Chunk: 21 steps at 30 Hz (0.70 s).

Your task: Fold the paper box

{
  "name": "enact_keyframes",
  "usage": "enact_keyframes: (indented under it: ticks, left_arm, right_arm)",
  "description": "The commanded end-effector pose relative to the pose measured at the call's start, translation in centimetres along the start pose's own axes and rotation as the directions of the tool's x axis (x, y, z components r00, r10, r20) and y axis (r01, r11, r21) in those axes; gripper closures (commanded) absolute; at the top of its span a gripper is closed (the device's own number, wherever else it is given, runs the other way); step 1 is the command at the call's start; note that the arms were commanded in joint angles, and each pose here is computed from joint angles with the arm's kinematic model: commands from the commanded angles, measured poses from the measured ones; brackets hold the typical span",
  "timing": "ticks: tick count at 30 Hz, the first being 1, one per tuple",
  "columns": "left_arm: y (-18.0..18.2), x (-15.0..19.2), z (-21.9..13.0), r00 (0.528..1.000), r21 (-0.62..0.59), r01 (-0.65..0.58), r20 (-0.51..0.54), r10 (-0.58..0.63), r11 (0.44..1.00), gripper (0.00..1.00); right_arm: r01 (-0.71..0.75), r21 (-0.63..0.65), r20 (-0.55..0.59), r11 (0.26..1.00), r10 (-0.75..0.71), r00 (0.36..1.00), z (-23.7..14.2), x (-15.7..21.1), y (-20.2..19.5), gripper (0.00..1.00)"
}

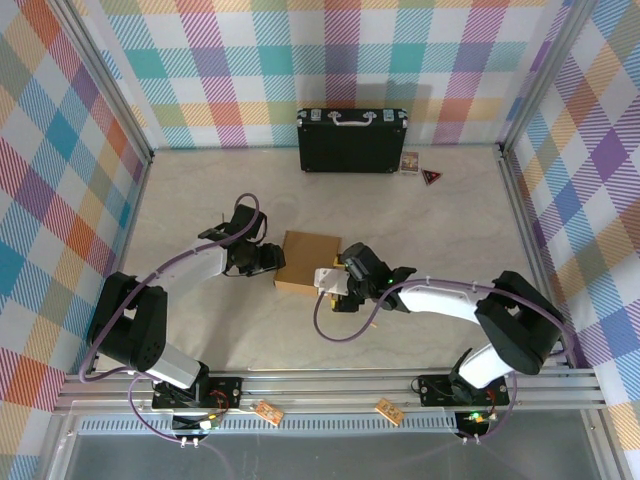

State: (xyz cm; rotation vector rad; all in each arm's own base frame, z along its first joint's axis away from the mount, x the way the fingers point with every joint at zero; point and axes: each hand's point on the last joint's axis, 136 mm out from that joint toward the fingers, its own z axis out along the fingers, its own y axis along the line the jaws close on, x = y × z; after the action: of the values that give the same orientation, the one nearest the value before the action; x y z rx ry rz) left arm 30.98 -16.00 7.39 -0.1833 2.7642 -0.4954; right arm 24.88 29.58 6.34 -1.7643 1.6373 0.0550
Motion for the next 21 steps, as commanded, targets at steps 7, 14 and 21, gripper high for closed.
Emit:
enact_keyframes:
  ticks: [7,14,21]
  left_arm:
    - [-0.6,-1.6,0.1,0.999,0.034,0.031,0.027,-0.032,0.999,0.47]
    - [0.2,-1.1,2.3,0.999,0.010,0.036,-0.010,-0.036,0.999,0.50]
    - [0.2,-0.6,2.8,0.999,0.014,0.029,-0.036,-0.028,0.999,0.53]
  right_arm:
    - [0.069,0.041,0.101,0.997,-0.073,0.992,1.2,-1.4,-0.2,0.12]
    - [0.097,0.051,0.059,0.994,-0.100,0.993,2.0,-0.2,0.2,0.12]
    - [0.106,0.070,0.052,0.992,-0.109,0.993,2.7,0.4,0.3,0.18]
